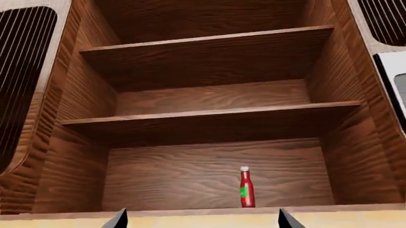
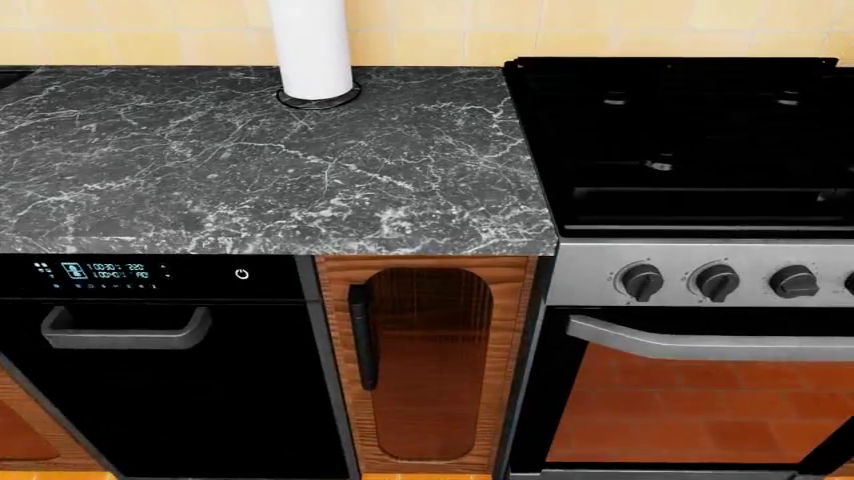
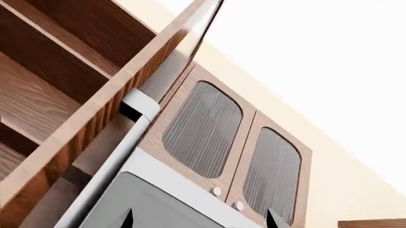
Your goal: Pick and place the shaker into the drawer. Then close the cabinet.
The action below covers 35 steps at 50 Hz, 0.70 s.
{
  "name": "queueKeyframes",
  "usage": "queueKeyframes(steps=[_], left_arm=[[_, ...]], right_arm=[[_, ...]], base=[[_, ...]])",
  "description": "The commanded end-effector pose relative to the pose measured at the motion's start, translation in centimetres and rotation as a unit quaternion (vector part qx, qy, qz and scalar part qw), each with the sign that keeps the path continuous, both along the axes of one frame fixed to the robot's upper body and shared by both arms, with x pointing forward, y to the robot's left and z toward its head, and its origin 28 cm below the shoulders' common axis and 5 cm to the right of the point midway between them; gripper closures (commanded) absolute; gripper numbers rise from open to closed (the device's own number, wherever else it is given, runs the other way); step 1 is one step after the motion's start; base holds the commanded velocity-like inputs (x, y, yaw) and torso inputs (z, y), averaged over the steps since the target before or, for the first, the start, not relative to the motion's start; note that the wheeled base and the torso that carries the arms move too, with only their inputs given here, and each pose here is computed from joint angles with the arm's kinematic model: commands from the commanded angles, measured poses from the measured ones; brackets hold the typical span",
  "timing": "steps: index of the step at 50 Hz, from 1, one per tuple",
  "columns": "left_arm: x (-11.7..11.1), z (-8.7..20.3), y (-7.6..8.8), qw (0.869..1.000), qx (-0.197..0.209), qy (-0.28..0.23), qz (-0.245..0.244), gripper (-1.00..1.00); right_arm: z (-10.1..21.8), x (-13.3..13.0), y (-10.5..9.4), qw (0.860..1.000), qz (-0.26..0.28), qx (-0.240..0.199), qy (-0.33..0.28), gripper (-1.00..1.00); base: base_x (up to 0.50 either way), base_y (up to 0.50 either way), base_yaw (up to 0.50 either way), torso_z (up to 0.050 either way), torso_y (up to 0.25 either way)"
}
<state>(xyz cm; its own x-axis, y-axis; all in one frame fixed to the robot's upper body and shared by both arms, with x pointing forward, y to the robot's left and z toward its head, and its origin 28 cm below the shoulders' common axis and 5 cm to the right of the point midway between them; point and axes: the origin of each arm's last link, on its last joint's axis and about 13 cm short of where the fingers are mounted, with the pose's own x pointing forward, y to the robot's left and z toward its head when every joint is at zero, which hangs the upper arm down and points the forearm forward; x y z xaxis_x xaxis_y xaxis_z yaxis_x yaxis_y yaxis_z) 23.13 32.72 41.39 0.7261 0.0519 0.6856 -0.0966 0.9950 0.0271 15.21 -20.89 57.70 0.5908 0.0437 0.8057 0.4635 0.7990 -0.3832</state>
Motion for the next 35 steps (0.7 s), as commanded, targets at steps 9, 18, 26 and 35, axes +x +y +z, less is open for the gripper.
queueKeyframes(steps=[9,18,26,35], left_arm=[[-2.8,7.7,-0.7,0.997,0.021,-0.073,-0.002,-1.0],[-2.5,7.4,-0.7,0.997,0.022,-0.07,-0.003,-1.0],[-2.2,5.9,-0.3,0.998,0.017,-0.057,0.004,-1.0],[-2.1,4.8,-0.2,0.999,0.013,-0.046,0.005,-1.0]], right_arm=[[4.5,-3.4,1.9,0.999,-0.021,-0.041,-0.019,-1.0],[4.9,-2.1,1.6,0.999,-0.028,-0.034,0.0,-1.0],[4.6,-1.4,1.1,0.999,-0.033,-0.024,0.014,-1.0],[4.1,-1.2,1.1,0.999,-0.035,-0.015,0.022,-1.0]], base=[[0.0,0.0,0.0,0.0,0.0],[0.0,0.0,0.0,0.0,0.0],[0.03,0.0,0.0,0.0,0.0],[0.49,-0.06,0.0,0.0,0.0]])
